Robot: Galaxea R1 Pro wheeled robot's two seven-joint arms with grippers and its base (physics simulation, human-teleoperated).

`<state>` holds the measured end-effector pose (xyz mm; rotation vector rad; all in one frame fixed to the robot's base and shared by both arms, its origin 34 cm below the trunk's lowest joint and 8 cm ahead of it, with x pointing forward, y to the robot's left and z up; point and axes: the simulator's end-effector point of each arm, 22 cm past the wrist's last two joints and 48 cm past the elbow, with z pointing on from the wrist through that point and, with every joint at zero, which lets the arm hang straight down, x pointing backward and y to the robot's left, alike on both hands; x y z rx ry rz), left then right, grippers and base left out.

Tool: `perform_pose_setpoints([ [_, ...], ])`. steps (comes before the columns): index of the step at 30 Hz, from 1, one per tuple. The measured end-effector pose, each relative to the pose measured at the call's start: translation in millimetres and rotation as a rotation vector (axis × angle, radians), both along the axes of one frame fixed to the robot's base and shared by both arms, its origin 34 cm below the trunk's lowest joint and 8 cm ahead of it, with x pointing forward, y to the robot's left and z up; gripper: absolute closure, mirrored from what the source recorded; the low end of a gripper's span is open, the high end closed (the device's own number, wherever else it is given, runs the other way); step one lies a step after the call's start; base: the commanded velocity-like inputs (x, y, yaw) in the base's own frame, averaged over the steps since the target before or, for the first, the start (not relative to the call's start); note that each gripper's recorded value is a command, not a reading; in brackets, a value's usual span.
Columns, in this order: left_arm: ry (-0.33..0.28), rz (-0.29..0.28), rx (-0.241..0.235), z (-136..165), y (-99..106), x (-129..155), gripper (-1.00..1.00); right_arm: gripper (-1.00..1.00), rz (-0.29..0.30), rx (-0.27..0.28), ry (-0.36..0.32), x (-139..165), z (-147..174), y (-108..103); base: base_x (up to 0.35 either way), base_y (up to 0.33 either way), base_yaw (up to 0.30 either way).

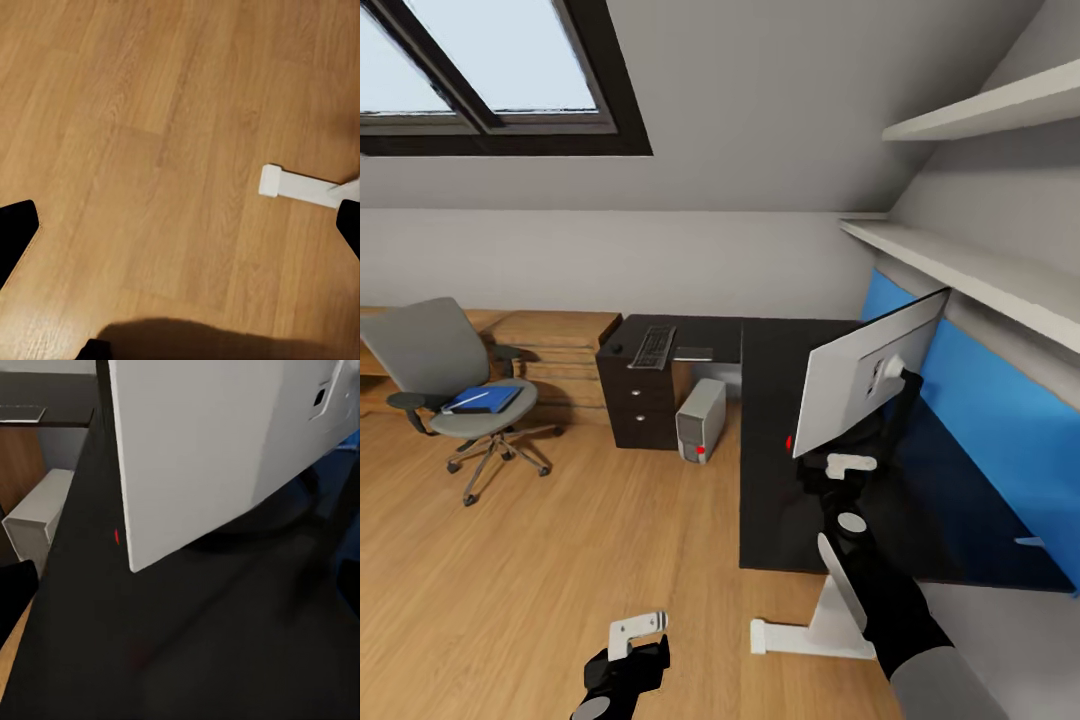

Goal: In the bedroom, organize the workspace by keeping the computer under the desk, ensuring the monitor is on the desk, placing the keyboard on the desk next to the monitor, placing the mouse on the desk next to the keyboard, moving the folder from the swivel chair onto the desk next to the mouse, stacking the notebook on top of the folder with the pen on top of the notebook, and positioning the swivel chair next to the desk.

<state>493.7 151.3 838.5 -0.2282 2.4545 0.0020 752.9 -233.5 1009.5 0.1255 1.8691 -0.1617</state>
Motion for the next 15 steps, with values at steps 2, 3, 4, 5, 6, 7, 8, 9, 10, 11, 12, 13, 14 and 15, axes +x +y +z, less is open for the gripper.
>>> perform_pose_setpoints([
  [2, 0.000, 0.000, 0.000, 0.0, 0.1, 0.0, -1.00, -1.00, 0.000, 0.000, 0.000, -0.1, 0.1, -0.1, 0.220, 0.279, 0.000],
  [3, 0.000, 0.000, 0.000, 0.0, 0.1, 0.0, -1.00, -1.00, 0.000, 0.000, -0.001, 0.0, 0.2, -0.2, 0.222, 0.278, 0.000],
  [4, 0.000, 0.001, 0.000, 0.0, 0.3, 0.1, -1.00, -1.00, 0.000, -0.001, -0.001, 0.0, 0.5, -0.2, 0.222, 0.278, 0.000],
  [5, 0.000, 0.001, 0.000, 0.0, 0.2, 0.1, -1.00, -1.00, -0.001, -0.001, -0.001, 0.1, 0.6, -0.4, 0.094, 0.097, 0.000],
  [6, 0.000, 0.001, 0.000, -0.2, 0.5, 0.2, -1.00, -1.00, -0.011, -0.004, -0.011, 0.5, 4.7, -3.3, 0.060, 0.062, 0.000],
  [7, 0.001, 0.002, 0.000, -0.3, 0.8, 0.3, -1.00, -1.00, -0.018, -0.005, -0.014, 0.5, 6.0, -5.0, 0.048, 0.049, 0.000],
  [8, 0.000, 0.002, 0.001, -0.3, 0.9, 0.3, -1.00, -1.00, -0.023, -0.006, -0.017, 0.5, 7.1, -5.9, 0.039, 0.040, 0.000],
  [9, 0.000, 0.002, 0.001, -0.3, 1.0, 0.3, -1.00, -1.00, -0.029, -0.007, -0.020, 0.4, 8.1, -7.1, 0.006, 0.007, 0.000],
  [10, 0.000, 0.003, 0.002, -0.3, 1.5, 0.4, -1.00, -1.00, -0.101, -0.021, -0.061, -2.9, 16.5, -21.8, 0.004, 0.004, 0.000],
  [11, -0.001, 0.003, 0.001, -0.1, 1.2, 0.6, -1.00, -1.00, -0.126, -0.031, -0.076, -4.7, 19.2, -26.6, 0.003, 0.003, 0.000],
  [12, -0.001, 0.003, 0.001, 0.0, 1.2, 0.6, -1.00, -1.00, -0.136, -0.039, -0.083, -5.7, 20.6, -28.6, 0.002, 0.002, 0.000],
  [13, -0.001, 0.003, 0.001, 0.1, 1.1, 0.7, -1.00, -1.00, -0.145, -0.048, -0.090, -6.5, 22.2, -30.2, 0.002, 0.002, 0.000],
  [14, -0.001, 0.003, 0.001, 0.2, 1.0, 0.7, -1.00, -1.00, -0.159, -0.071, -0.106, -7.8, 26.2, -32.8, 0.007, 0.001, 0.000],
  [15, -0.002, 0.003, 0.001, 0.2, 0.9, 0.8, -1.00, -1.00, -0.167, -0.082, -0.114, -8.6, 28.3, -33.9, 0.077, 0.001, 0.000],
])
